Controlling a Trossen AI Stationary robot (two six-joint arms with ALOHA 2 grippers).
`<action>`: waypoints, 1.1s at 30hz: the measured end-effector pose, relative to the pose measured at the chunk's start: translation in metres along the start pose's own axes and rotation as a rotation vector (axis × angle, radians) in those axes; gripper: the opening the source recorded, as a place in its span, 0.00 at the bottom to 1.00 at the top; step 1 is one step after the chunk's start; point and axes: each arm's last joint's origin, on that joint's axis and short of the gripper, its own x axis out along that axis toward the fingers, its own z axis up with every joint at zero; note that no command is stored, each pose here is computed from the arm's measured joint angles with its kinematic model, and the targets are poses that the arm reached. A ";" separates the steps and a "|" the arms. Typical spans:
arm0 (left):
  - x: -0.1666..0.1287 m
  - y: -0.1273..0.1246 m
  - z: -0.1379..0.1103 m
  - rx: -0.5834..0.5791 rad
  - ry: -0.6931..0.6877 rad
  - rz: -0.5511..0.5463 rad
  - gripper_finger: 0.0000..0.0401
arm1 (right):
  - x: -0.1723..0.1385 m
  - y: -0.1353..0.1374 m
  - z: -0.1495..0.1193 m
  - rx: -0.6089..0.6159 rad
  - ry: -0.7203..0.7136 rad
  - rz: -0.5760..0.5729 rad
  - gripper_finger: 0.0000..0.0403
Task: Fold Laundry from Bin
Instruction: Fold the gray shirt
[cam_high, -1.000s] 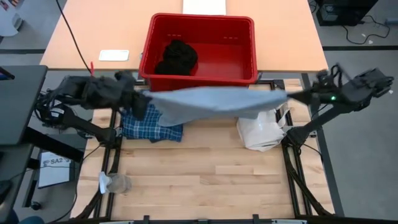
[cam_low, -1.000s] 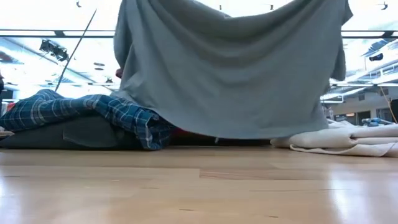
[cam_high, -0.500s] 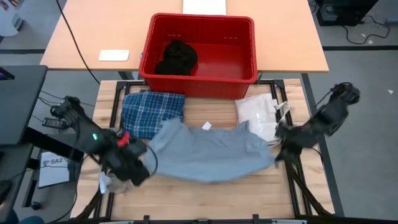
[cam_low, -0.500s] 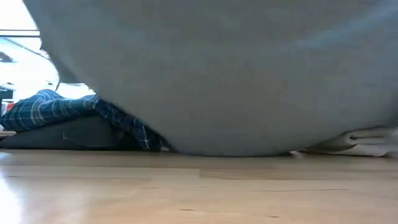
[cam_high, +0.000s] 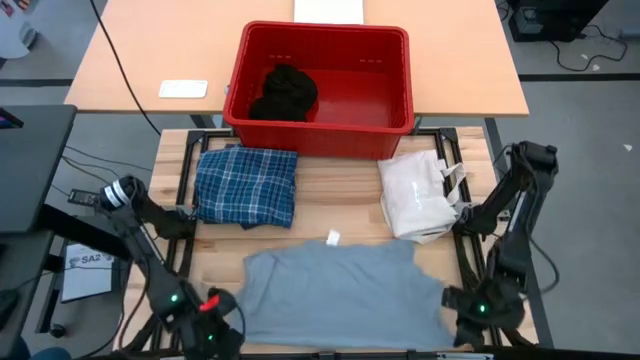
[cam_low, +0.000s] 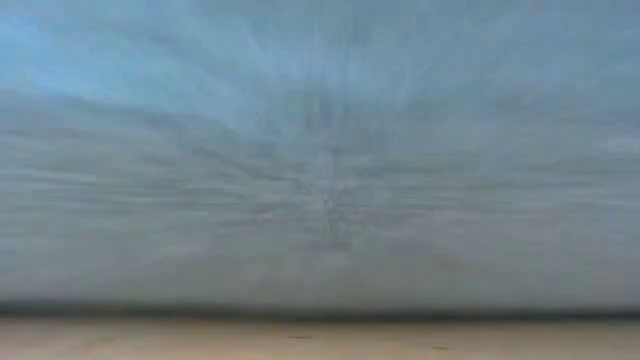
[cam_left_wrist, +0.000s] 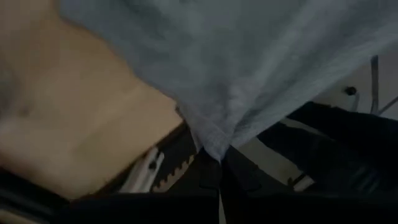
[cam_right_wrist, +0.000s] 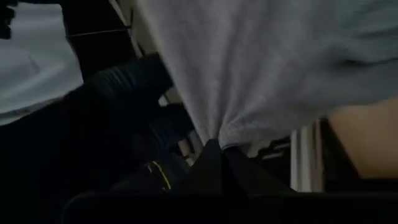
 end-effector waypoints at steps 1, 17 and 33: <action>0.004 0.001 -0.005 -0.020 0.005 0.004 0.00 | 0.007 -0.001 -0.004 0.013 0.012 -0.004 0.00; -0.019 0.020 0.051 -0.041 -0.239 0.272 0.01 | -0.017 -0.019 0.026 0.145 -0.161 -0.220 0.00; -0.044 0.033 0.154 0.029 -0.417 0.486 0.01 | -0.070 -0.095 0.067 0.236 -0.276 -0.412 0.00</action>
